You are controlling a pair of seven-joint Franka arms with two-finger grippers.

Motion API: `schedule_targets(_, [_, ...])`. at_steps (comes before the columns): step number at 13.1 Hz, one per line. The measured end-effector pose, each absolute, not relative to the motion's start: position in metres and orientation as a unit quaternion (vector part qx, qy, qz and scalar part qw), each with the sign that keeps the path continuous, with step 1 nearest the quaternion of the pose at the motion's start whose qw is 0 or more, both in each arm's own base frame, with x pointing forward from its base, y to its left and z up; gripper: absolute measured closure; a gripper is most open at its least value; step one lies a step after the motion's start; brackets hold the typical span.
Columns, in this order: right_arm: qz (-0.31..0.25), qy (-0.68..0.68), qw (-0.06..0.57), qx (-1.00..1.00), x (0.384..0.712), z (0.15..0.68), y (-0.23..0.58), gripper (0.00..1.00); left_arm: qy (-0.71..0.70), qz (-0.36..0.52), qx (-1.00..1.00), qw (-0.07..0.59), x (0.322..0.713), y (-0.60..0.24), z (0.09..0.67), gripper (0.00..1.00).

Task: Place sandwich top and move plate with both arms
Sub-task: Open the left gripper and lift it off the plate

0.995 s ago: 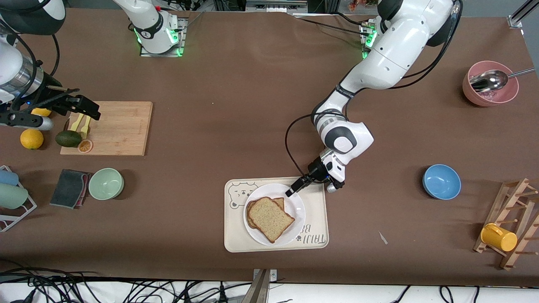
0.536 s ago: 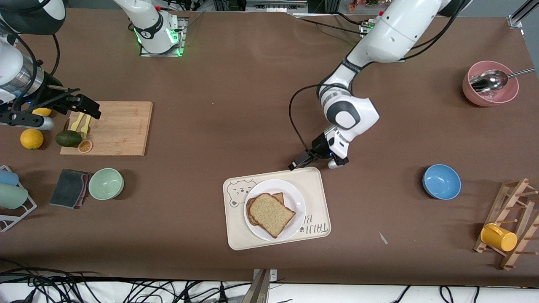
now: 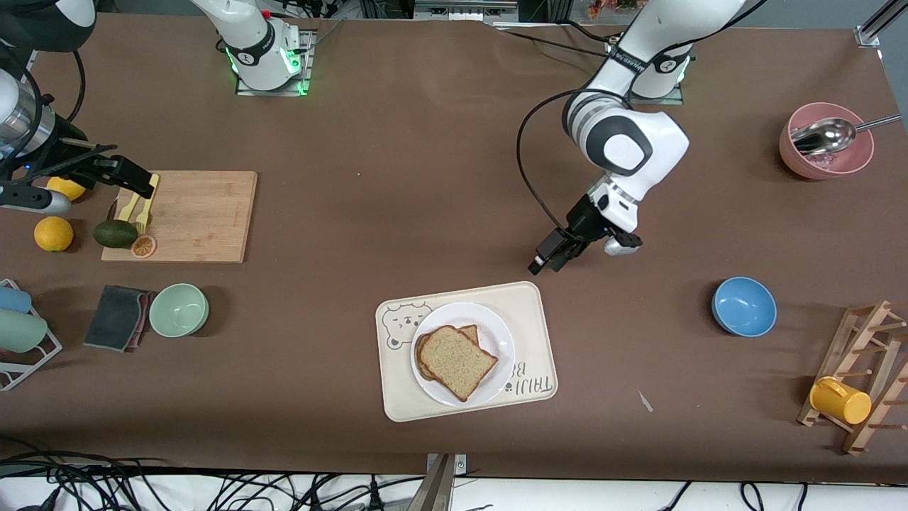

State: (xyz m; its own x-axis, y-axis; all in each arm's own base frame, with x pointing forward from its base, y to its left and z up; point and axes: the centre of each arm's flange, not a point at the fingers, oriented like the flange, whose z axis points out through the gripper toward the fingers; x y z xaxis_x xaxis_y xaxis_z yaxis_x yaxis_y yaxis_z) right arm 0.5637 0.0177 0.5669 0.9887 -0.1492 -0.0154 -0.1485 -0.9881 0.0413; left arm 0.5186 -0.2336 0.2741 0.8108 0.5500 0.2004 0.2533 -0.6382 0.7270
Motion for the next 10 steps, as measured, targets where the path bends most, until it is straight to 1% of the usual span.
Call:
schedule_targets(2, [-0.009,-0.077,0.021,0.997,0.564,0.567,0.014,0.00,0.185,0.203,0.888,0.368,0.510,-0.234,0.279,0.00])
schedule_targets(3, [-0.009,-0.080,0.021,0.997,0.564,0.567,0.011,0.00,0.146,0.190,0.890,0.387,0.508,-0.239,0.278,0.00])
schedule_targets(5, [-0.009,-0.083,0.021,0.996,0.564,0.567,0.008,0.00,0.080,0.151,0.881,0.442,0.515,-0.229,0.279,0.00])
schedule_targets(6, [-0.009,-0.083,0.021,0.996,0.564,0.567,0.008,0.00,0.061,0.126,0.886,0.442,0.521,-0.217,0.283,0.00])
schedule_targets(7, [-0.009,-0.083,0.021,0.996,0.564,0.567,0.008,0.00,0.051,0.100,0.899,0.424,0.527,-0.206,0.288,0.00])
schedule_targets(10, [-0.003,-0.083,0.020,0.996,0.565,0.573,0.008,0.00,0.022,0.042,0.939,0.340,0.534,-0.194,0.312,0.00])
